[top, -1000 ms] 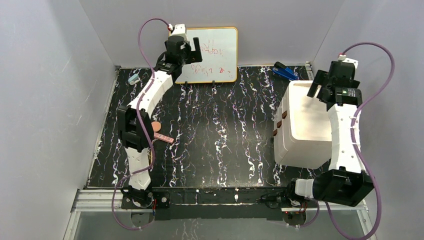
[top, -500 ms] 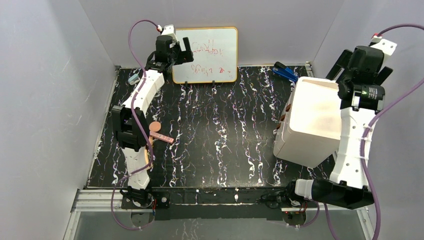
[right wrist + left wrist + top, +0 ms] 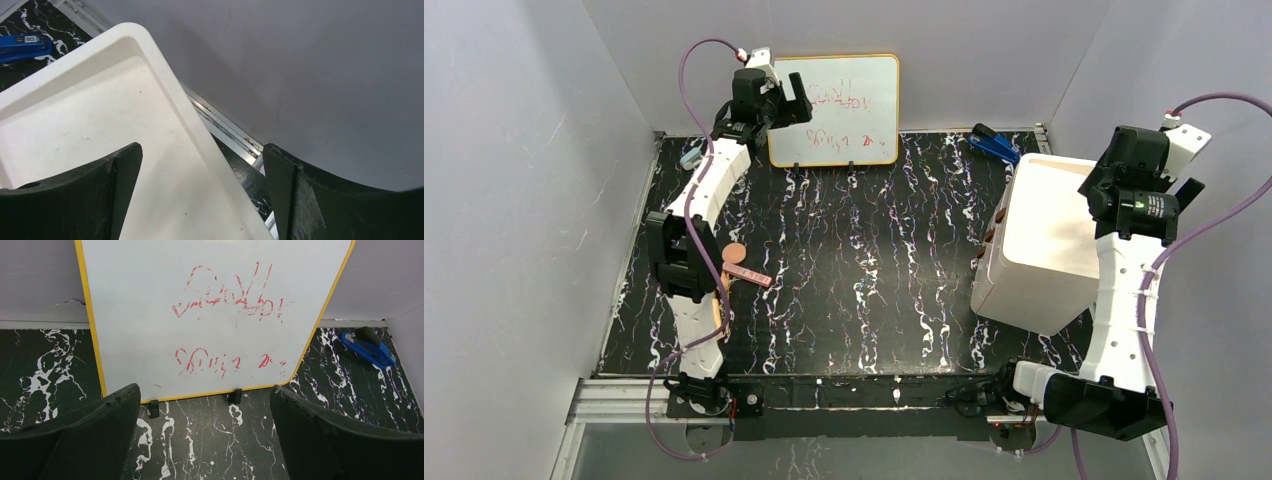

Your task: Organize the makeup

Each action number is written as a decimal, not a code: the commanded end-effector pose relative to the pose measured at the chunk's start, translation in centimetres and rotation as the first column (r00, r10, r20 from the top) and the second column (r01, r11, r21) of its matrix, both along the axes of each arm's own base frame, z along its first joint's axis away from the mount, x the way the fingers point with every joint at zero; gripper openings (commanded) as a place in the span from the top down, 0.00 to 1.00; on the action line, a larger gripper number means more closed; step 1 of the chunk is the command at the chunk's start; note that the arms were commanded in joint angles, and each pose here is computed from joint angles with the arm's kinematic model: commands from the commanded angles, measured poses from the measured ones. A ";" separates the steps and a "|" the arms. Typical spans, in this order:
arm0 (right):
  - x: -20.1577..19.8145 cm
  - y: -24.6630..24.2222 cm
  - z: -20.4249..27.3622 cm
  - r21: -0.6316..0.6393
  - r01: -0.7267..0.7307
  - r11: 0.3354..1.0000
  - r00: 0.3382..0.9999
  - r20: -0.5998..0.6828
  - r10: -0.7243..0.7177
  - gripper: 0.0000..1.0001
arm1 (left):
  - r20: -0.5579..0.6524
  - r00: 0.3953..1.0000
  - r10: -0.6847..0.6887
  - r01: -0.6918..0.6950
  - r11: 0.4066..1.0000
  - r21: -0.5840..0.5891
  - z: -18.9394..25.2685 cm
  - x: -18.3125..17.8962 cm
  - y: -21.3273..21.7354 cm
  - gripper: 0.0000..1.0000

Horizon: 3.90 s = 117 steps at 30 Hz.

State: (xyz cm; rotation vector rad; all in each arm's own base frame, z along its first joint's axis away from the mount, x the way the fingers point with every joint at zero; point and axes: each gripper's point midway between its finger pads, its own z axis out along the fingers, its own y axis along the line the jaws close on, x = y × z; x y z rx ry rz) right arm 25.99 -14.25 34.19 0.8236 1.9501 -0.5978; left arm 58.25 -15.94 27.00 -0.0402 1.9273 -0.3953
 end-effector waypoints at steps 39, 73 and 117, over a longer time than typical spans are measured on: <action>6.0 7.2 -8.7 0.302 -0.463 0.833 0.886 0.177 0.428 0.92 | 0.024 0.999 0.038 -0.038 0.999 0.011 3.2 -1.4 4.0 0.02; 21.7 23.3 -4.4 0.184 -0.981 0.056 0.090 0.181 0.979 0.84 | -0.174 0.985 -0.009 0.017 0.999 0.042 -2.6 -11.2 5.9 0.01; 29.8 24.3 3.4 -0.277 -0.772 0.572 0.560 0.129 0.818 0.01 | -0.382 0.903 0.197 -0.114 0.967 0.228 -10.4 -20.8 13.4 0.02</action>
